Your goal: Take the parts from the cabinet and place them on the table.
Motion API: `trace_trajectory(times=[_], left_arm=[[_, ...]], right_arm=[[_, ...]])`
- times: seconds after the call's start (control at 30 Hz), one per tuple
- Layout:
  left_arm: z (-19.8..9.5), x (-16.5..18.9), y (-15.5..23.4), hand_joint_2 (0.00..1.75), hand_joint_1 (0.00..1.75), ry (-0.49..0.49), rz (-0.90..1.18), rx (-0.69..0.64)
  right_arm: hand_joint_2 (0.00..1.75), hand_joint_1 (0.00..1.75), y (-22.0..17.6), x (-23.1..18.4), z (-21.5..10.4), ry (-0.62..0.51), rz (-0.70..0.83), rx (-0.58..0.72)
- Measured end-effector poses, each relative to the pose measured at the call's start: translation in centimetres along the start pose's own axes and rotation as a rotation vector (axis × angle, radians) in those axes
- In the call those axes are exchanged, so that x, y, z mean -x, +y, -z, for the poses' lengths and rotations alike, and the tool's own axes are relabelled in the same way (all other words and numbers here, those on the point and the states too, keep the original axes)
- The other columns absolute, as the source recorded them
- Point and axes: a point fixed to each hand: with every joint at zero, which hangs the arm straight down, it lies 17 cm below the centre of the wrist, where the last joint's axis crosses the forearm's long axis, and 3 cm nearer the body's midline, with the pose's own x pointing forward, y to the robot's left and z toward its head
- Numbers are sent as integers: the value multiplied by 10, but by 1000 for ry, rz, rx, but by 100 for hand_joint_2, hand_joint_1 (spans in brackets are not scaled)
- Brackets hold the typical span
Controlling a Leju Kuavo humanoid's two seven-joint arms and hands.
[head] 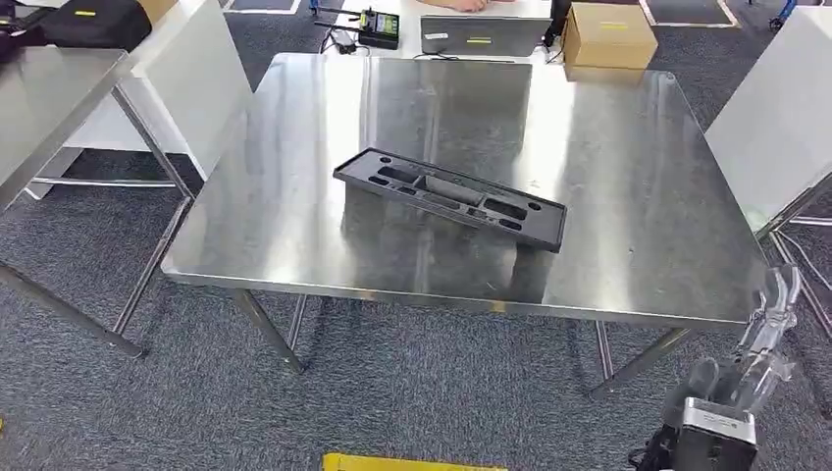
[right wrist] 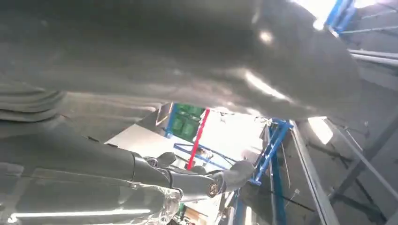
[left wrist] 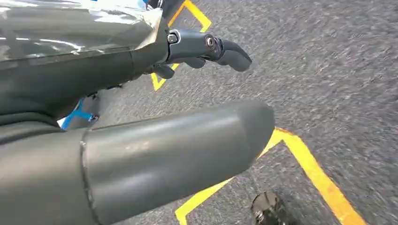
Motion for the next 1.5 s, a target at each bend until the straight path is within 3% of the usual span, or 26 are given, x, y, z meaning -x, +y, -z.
trace_trajectory(times=[0.1, 0.23, 0.33, 0.4, 0.53, 0.63, 0.97, 1.13, 1.27, 1.5], left_arm=[[-1, 1, 1, 0, 0, 7, -15, -15], [-5, 3, 0, 0, 0, 15, -40, -47], [-5, 6, 3, 0, 0, 26, -57, -65], [-4, 9, 7, 0, 0, 41, -77, -84], [-5, 14, 9, 0, 0, 66, -105, -107], [-6, 19, 10, 0, 0, 81, -117, -114], [-7, 23, 5, 0, 0, 94, -119, -97], [-7, 22, 2, 0, 0, 93, -101, -78], [-7, 21, -2, 0, 0, 88, -85, -57], [-8, 20, -4, 0, 0, 86, -73, -48]], right_arm=[[0, 0, 16, 41, -9, 104, -20, -47], [0, 0, 45, 133, -38, 298, -123, -107], [0, 0, 58, 197, -83, 504, -168, -159], [0, 0, 60, 238, -134, 693, -224, -210], [0, 0, 71, 271, -196, 929, -259, -312], [0, 0, 69, 283, -242, 1073, -276, -365], [0, 0, 53, 294, -347, 1445, -326, -518], [0, 0, 41, 281, -414, 1719, -384, -635], [0, 0, 35, 271, -440, 1803, -440, -719], [0, 0, 36, 268, -446, 1786, -479, -791]])
